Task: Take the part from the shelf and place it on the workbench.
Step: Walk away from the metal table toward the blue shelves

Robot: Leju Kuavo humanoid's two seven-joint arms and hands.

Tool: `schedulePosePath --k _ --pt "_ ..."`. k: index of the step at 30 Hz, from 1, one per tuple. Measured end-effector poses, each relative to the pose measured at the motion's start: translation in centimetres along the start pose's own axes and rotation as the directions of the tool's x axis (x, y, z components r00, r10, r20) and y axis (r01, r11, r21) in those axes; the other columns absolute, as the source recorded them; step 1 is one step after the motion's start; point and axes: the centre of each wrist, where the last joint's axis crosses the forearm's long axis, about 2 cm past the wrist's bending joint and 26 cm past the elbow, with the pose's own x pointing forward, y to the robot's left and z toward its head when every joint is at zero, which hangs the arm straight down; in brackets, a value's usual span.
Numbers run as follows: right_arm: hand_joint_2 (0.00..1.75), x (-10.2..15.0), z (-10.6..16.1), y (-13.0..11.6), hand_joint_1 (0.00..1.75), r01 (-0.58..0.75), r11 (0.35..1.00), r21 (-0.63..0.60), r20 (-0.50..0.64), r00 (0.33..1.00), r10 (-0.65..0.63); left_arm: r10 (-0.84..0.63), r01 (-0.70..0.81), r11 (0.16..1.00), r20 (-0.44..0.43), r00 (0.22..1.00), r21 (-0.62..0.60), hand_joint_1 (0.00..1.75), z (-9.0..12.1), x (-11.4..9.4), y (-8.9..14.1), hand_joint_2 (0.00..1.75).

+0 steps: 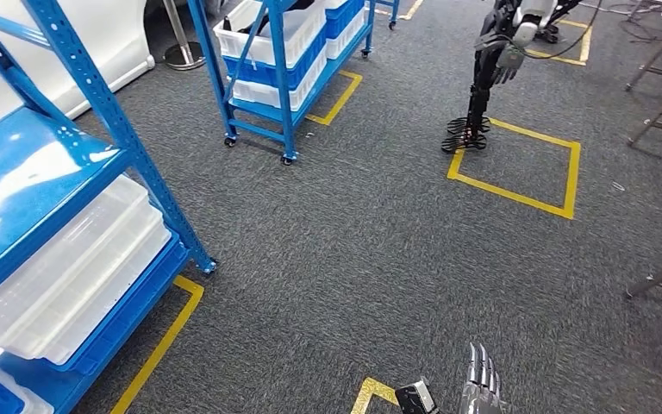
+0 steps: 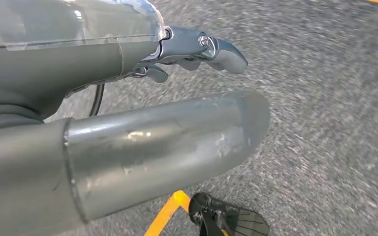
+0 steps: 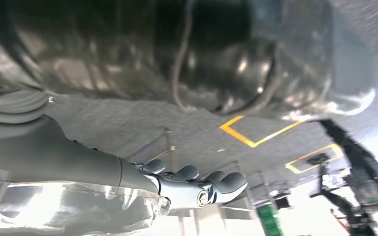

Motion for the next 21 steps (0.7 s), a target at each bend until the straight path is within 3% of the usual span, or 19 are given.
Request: schedulePosePath --k 14,19,21 --pt "0.00 -0.5 2.0 -0.6 0.00 0.039 0.998 -0.039 -0.045 0.998 -0.041 -0.005 0.005 1.000 -0.014 1.000 -0.012 0.00 0.1 0.3 -0.6 0.00" --pt "0.00 -0.3 2.0 -0.5 0.00 0.268 0.958 -0.101 -0.155 0.947 -0.281 0.017 -0.017 1.000 0.004 1.000 0.001 0.00 0.0 0.4 -0.6 0.00" --pt "0.00 -0.1 1.7 -0.6 0.00 0.306 0.945 -0.114 -0.156 0.934 -0.321 0.021 -0.021 1.000 0.003 1.000 0.001 0.00 0.1 0.2 -0.7 0.00"
